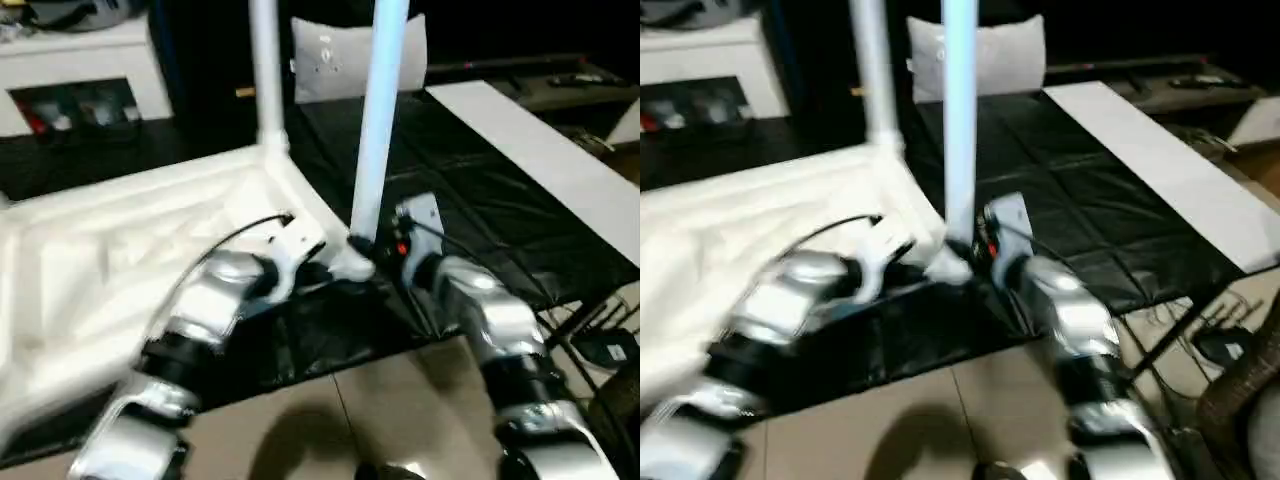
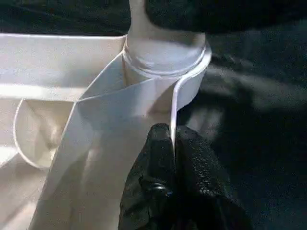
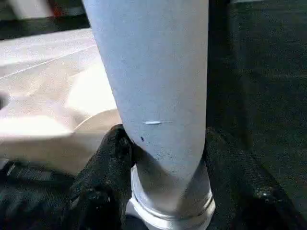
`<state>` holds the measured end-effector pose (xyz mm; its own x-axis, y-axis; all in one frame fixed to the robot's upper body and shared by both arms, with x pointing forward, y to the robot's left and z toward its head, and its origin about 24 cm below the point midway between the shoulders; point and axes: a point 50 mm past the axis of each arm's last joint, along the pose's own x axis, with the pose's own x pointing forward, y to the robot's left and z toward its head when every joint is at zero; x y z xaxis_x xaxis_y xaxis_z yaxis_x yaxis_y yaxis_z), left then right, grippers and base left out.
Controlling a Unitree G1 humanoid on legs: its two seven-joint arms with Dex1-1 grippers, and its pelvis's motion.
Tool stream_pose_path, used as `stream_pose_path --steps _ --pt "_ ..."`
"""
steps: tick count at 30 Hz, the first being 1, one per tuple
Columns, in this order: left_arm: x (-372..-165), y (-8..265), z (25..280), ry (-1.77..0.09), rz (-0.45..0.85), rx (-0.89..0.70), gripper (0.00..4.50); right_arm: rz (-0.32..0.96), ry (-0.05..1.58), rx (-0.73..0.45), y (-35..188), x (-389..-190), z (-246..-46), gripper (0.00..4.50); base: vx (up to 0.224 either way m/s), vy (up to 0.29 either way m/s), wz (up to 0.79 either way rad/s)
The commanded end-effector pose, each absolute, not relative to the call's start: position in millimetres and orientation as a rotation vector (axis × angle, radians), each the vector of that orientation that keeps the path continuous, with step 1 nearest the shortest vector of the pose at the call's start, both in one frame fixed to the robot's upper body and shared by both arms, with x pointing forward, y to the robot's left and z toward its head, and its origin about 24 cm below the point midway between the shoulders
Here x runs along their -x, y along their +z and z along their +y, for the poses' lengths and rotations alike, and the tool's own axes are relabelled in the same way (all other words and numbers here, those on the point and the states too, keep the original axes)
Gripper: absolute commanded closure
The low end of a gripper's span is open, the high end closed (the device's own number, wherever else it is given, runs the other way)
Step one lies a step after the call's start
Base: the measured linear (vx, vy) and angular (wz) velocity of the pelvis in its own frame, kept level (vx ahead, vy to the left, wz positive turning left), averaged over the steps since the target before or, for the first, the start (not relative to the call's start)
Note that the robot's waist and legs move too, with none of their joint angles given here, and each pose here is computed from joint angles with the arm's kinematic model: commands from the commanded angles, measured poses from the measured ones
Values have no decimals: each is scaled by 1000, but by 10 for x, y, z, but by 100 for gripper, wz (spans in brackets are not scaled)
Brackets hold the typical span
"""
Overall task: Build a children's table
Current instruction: Rotate leg to tighten
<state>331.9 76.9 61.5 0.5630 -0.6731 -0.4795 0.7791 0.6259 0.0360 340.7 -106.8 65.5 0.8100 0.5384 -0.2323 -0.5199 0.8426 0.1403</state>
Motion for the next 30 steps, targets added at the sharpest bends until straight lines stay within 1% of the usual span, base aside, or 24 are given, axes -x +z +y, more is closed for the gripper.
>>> stream_pose_path --steps 1,3,4,5,7,9,13,14,15,17,18,19,20,21,22,23,24,26,29,30 --pt "-3345 884 521 -896 316 -215 450 248 612 -89 677 -3408 -843 189 0 0 0" --pt "-3355 884 548 -894 315 -244 450 218 621 -86 702 -3404 -871 183 0 0 0" --pt "-3361 885 573 -886 316 -257 450 212 620 -84 708 -3401 -884 169 0 0 0" --pt "-3368 884 608 -881 319 -274 450 203 619 -79 717 -3399 -905 145 0 0 0" --pt "-3380 880 667 -875 325 -289 450 182 619 -79 736 -3398 -947 141 0 0 0" --pt "-3384 872 721 -885 328 -302 450 164 624 -71 745 -3391 -1012 109 0 0 0" --pt "-3375 850 782 -914 335 -329 450 147 641 -52 739 -3371 -1118 78 0 0 0" --pt "-3363 833 816 -946 343 -344 450 140 662 -41 739 -3351 -1191 65 0 0 0" --pt "-3361 831 820 -951 344 -346 450 140 665 -39 739 -3348 -1201 65 0 0 0" --pt "-3333 798 874 -1013 363 -371 450 140 711 -4 744 -3311 -1334 52 0 0 0" --pt "-3321 787 891 -1040 369 -380 450 143 727 11 745 -3299 -1383 52 0 0 0" --pt "-3310 771 914 -1065 378 -397 450 145 744 28 749 -3291 -1439 33 0 0 0" --pt "-3294 751 944 -1101 393 -418 450 148 769 48 762 -3280 -1513 33 0 0 0" --pt "-3292 749 947 -1104 395 -419 450 148 773 50 764 -3278 -1520 20 0 0 0" --pt "-3292 749 947 -1104 395 -419 450 148 773 50 764 -3278 -1520 20 0 0 0" --pt "-3281 740 964 -1134 401 -435 450 151 794 59 776 -3270 -1563 7 0 0 0" --pt "-3260 723 1016 -1195 421 -476 450 161 846 81 804 -3249 -1646 7 0 0 0" --pt "-3249 716 1059 -1235 436 -509 450 171 879 95 819 -3234 -1701 7 0 0 0" --pt "-3238 717 1102 -1294 443 -543 450 191 953 111 829 -3190 -1738 7 0 0 0" --pt "-3229 714 1141 -1338 452 -587 450 209 1013 129 831 -3147 -1748 7 0 0 0"
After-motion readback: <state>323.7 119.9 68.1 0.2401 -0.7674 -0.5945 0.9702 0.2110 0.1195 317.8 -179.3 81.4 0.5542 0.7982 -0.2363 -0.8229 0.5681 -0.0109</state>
